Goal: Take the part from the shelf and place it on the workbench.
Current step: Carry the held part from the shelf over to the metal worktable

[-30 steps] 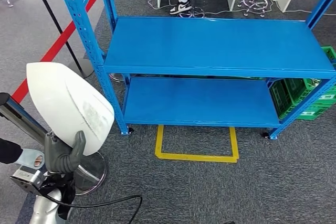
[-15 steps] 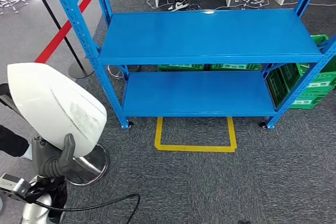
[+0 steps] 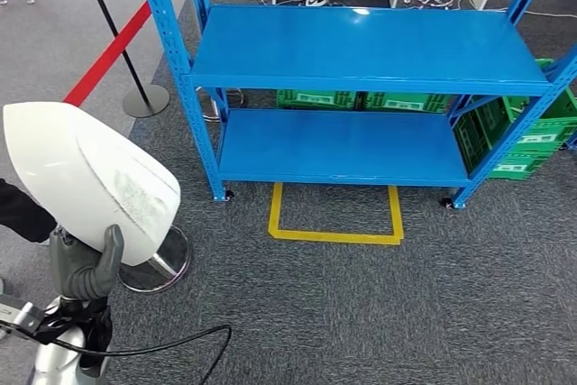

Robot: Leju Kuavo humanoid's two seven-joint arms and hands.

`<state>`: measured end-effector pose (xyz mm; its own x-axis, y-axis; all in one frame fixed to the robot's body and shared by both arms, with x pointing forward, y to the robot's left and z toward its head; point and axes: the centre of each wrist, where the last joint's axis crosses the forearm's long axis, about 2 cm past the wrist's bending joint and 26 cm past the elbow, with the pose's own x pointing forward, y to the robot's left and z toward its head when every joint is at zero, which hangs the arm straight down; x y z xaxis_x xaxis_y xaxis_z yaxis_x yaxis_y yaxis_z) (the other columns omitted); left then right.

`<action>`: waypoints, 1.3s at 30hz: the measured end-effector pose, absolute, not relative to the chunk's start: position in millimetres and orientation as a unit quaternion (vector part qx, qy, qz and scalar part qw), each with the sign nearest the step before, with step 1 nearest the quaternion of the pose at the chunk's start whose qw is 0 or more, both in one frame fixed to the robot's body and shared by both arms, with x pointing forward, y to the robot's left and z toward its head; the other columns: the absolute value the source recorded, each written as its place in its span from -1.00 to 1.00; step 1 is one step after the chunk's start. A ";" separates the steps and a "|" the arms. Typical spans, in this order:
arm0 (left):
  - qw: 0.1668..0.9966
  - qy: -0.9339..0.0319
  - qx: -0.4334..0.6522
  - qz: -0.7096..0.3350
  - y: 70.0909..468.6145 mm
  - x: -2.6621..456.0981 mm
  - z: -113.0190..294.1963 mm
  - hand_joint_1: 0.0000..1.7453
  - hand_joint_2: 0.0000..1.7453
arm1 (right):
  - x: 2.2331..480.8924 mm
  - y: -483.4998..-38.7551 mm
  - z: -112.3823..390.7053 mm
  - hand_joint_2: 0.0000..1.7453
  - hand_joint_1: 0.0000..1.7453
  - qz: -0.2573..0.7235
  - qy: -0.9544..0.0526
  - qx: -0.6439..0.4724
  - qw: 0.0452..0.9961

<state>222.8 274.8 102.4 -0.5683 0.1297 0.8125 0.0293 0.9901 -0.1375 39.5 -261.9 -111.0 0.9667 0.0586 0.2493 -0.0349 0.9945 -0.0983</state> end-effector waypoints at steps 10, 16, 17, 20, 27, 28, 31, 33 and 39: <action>0.460 -0.885 -0.045 0.055 275.1 226.7 103.8 1.00 1.00 | 45.4 -260.3 -110.3 -1.00 -1.00 0.023 -0.132 -0.029 0.991; 0.460 -0.885 -0.045 0.055 275.6 227.2 103.6 1.00 1.00 | 45.7 -259.6 -110.3 -1.00 -1.00 0.026 -0.125 -0.026 0.991; 0.460 -0.885 -0.046 0.055 275.4 227.3 103.3 1.00 1.00 | 45.5 -259.4 -110.3 -1.00 -1.00 0.029 -0.120 -0.025 0.992; 0.460 -0.885 -0.047 0.054 275.0 228.8 103.3 1.00 1.00 | 45.4 -257.9 -110.2 -1.00 -1.00 0.035 -0.110 -0.023 0.993; 0.459 -0.885 -0.047 0.054 274.1 232.8 104.0 1.00 1.00 | 41.8 -256.2 -110.5 -1.00 -1.00 0.042 -0.103 -0.021 0.994; 0.460 -0.885 -0.048 0.054 273.8 232.6 103.4 1.00 1.00 | 40.0 -255.9 -110.7 -1.00 -1.00 0.042 -0.103 -0.021 0.994; 0.464 -0.883 -0.049 0.054 272.9 232.4 101.4 1.00 1.00 | 38.8 -254.6 -110.7 -1.00 -1.00 0.044 -0.107 -0.020 0.993; 0.467 -0.881 -0.050 0.054 272.1 232.2 99.9 1.00 1.00 | 39.1 -254.5 -110.7 -1.00 -1.00 0.045 -0.111 -0.020 0.993; 0.470 -0.880 -0.052 0.049 269.7 233.0 98.8 1.00 1.00 | 44.4 -253.2 -110.0 -1.00 -1.00 0.044 -0.122 -0.019 0.991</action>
<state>233.0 269.7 98.8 -0.5536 0.1374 0.8213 0.0458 0.9898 -0.1347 44.4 -253.2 -110.0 0.9663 0.0920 0.2406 -0.0826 0.9954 -0.0488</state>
